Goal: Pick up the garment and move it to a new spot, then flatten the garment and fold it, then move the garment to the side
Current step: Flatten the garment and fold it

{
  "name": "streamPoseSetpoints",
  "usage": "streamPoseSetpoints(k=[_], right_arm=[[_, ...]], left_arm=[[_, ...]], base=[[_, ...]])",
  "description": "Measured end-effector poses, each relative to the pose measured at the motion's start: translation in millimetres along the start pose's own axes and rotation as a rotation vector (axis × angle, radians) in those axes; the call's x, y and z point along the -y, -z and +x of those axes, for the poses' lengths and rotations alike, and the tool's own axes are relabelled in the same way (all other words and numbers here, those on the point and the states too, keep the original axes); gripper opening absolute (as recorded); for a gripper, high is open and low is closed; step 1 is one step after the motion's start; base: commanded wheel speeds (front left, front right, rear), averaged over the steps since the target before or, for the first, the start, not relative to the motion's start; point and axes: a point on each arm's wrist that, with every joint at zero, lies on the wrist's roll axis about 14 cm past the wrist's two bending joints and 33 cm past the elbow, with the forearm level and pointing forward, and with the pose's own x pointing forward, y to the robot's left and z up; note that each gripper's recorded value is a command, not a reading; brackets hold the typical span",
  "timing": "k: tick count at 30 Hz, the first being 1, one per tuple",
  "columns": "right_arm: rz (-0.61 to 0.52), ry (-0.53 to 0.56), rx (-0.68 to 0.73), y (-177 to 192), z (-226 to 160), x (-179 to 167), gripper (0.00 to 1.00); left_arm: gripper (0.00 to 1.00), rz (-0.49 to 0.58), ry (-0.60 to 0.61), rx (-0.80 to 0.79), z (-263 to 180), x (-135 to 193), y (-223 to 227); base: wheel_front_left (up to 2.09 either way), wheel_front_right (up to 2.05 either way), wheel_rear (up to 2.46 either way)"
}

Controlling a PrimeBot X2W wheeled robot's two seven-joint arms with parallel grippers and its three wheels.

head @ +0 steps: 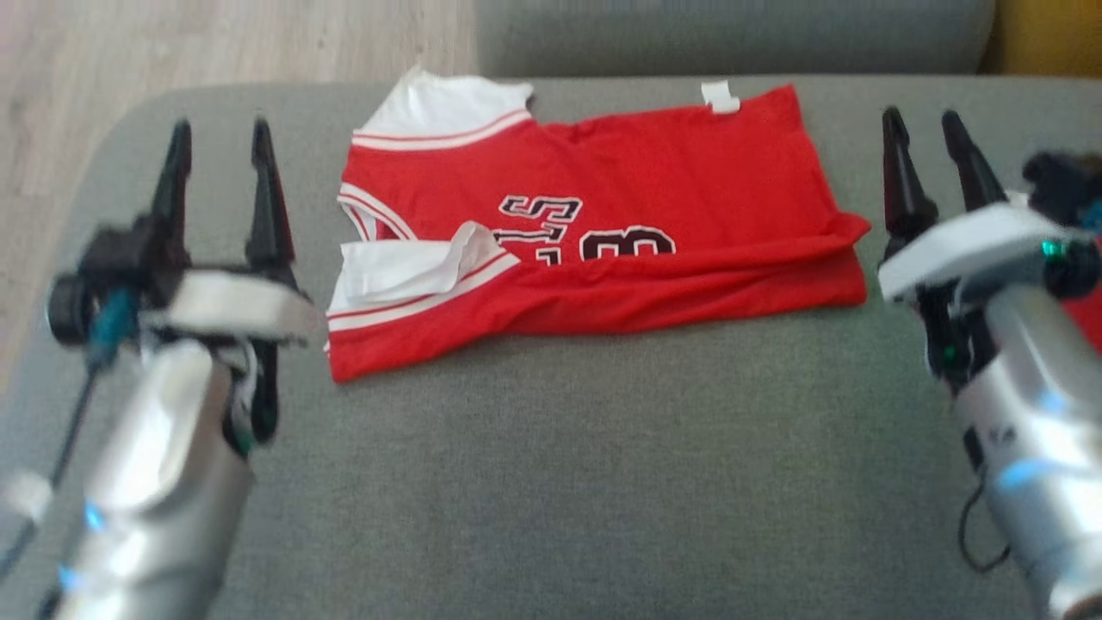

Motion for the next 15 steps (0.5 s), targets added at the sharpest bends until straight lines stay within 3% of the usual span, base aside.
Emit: streamPoseSetpoints(k=[4, 15], right_arm=[[0.021, 0.021, 0.076, 0.1, -33.7, -8.3, 1.0], [0.037, 0.091, 0.032, 49.0, -103.8, -14.4, 1.0]], left_arm=[[1.0, -0.036, -0.047, 0.056, -39.5, 0.6, -6.9], [1.0, -0.096, -0.121, -0.072, -107.5, 1.5, 46.7]], base=[[0.0, 0.0, 0.0], [0.0, 0.0, 0.0]])
